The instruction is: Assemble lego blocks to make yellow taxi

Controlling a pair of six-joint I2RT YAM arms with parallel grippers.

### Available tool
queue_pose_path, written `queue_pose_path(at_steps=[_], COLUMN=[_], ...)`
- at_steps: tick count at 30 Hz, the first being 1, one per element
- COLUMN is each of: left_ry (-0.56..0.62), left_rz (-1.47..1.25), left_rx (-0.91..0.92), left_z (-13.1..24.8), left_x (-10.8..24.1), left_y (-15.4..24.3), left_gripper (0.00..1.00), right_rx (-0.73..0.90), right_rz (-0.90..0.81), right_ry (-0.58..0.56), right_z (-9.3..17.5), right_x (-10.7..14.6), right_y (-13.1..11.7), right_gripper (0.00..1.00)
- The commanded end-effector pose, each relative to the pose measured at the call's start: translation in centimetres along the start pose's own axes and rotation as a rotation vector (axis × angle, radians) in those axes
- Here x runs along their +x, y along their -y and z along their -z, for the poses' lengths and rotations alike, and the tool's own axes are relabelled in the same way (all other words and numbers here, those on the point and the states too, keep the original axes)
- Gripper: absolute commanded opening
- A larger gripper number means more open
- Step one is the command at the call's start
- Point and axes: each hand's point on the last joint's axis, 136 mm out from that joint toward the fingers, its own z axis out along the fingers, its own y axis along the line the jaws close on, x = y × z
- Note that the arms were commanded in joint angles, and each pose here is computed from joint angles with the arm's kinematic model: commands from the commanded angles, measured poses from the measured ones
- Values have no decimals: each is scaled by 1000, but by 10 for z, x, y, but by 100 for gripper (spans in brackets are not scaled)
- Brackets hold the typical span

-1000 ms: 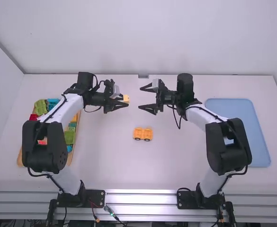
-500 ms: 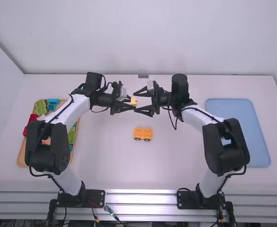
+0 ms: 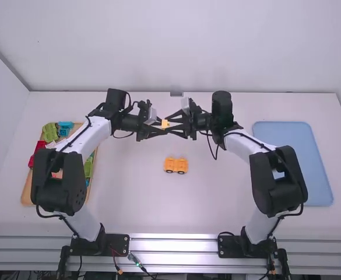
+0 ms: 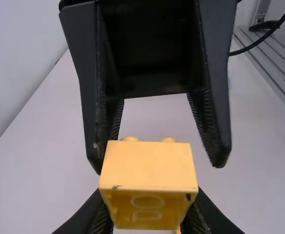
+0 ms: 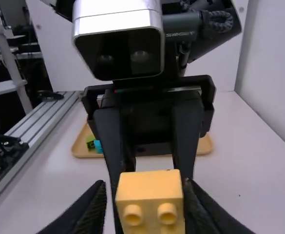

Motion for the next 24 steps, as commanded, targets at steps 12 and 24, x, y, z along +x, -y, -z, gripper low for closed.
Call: queue_pose_path(at_steps=[12,24], left_ry=[36,36], left_rz=[-31,-27], left_rx=[20,20], left_z=[0,0], left_x=[-15,-15], left_y=[8,8], left_gripper=[13,14], right_rx=[-6,6], right_rz=[23,26], right_ry=[-1,-5], right_z=[-7,-9], right_x=[-4,-4], right_y=[2,3], right_gripper=[44,31])
